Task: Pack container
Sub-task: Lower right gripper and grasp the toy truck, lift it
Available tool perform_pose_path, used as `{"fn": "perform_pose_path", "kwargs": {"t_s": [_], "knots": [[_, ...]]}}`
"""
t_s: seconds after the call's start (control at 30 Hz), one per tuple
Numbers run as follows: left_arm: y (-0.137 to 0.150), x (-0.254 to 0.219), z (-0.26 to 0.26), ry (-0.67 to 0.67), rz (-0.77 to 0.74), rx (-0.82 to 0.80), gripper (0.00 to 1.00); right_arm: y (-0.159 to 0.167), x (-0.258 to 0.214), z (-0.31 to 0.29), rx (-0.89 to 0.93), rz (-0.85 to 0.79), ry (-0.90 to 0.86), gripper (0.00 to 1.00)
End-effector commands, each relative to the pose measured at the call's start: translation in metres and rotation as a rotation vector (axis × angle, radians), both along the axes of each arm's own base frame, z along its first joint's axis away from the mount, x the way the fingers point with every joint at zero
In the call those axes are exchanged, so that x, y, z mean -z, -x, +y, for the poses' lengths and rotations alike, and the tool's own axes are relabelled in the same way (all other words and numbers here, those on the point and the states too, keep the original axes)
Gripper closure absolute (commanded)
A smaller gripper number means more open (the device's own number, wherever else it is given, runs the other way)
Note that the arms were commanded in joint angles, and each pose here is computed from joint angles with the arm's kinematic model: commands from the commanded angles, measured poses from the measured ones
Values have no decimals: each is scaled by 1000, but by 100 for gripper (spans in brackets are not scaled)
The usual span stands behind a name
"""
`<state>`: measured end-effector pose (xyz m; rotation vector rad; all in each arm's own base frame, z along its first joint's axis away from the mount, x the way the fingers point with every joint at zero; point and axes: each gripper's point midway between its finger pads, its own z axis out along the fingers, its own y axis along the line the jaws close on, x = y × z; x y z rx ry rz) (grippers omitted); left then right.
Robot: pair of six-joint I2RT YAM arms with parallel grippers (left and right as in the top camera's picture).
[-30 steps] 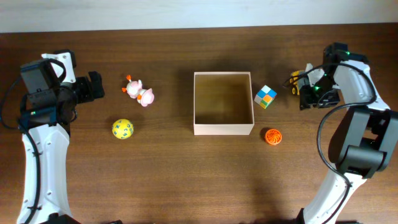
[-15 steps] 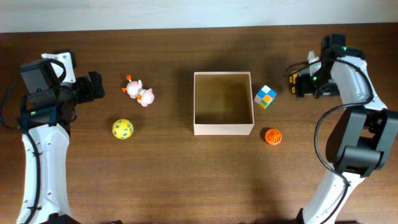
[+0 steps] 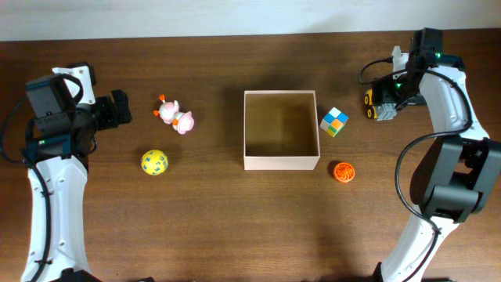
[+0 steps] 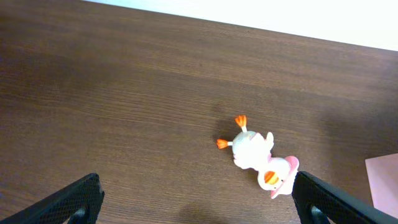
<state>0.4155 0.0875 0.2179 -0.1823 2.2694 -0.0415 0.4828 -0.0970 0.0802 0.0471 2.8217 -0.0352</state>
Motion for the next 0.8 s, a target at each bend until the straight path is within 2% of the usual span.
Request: {"fn": "perform_pose_path", "kwargs": {"t_s": [0.0, 0.2, 0.37, 0.5, 0.77], "knots": [[-3, -4, 4, -18, -5, 1, 1, -7, 16, 6, 14, 12, -41, 13], [-1, -1, 3, -14, 8, 1, 1, -14, 32, 4, 42, 10, -50, 14], [0, -1, 3, -13, 11, 1, 1, -18, 33, 6, 37, -5, -47, 20], [0, -1, 3, -14, 11, 2, 1, -18, 36, 6, 38, 2, -48, 34], [0, -1, 3, -14, 11, 2, 1, -9, 41, 8, 38, 42, -56, 56]]}}
